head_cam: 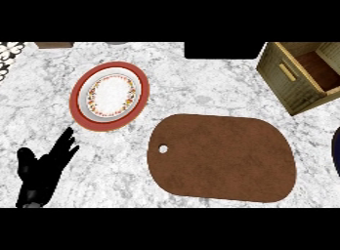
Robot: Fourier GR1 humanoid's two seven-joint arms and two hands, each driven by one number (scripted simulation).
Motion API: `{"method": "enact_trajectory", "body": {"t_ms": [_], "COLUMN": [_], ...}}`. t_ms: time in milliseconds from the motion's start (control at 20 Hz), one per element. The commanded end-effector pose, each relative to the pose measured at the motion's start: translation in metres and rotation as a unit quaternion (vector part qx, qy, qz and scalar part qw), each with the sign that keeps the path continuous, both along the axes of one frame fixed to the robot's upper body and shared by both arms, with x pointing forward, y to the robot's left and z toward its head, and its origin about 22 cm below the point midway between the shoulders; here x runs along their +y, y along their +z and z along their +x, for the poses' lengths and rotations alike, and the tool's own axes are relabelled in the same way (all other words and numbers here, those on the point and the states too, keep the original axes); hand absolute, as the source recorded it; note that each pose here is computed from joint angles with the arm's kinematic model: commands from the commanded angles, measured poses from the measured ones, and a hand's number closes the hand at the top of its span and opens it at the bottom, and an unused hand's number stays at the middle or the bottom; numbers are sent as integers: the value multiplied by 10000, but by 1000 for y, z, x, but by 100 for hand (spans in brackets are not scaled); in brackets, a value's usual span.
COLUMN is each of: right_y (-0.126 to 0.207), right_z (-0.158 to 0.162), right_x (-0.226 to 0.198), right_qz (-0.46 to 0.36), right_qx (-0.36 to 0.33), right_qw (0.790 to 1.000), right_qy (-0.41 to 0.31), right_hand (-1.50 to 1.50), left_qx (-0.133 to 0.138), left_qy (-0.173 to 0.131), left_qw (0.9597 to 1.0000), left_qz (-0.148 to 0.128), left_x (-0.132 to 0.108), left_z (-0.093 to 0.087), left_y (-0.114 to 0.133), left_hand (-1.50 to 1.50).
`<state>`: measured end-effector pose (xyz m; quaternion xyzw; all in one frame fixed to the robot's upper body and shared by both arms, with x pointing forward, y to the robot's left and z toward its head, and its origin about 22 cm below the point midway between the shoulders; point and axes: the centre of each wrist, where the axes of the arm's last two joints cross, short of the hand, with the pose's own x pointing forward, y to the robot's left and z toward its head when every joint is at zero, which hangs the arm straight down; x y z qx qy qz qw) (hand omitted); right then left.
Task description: Pick the lemon from the cutting board and place it in the basket
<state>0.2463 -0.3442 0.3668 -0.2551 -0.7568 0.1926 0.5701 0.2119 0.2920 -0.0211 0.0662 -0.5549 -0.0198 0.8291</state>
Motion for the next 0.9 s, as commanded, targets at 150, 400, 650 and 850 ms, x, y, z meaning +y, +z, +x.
{"method": "enact_trajectory", "body": {"t_ms": [150,400,650,850], "right_y": [22,17,-8,-33], "right_z": [38,68,103,125], "right_x": [-38,-45,-50,-52], "right_qz": [-140,-292,36,431], "right_qx": [229,257,345,478], "right_qw": [9992,9984,9991,9975], "right_qy": [-298,-405,-264,-291], "right_hand": [150,150,150,150], "left_qx": [682,767,693,685], "left_qy": [23,-58,-37,-91], "left_qw": [9977,9970,9976,9976], "left_qz": [10,8,50,15], "left_x": [6,4,-10,-11], "left_z": [-3,-2,-7,0], "left_y": [-25,-14,-25,-28], "left_hand": [0,0,0,0]}}
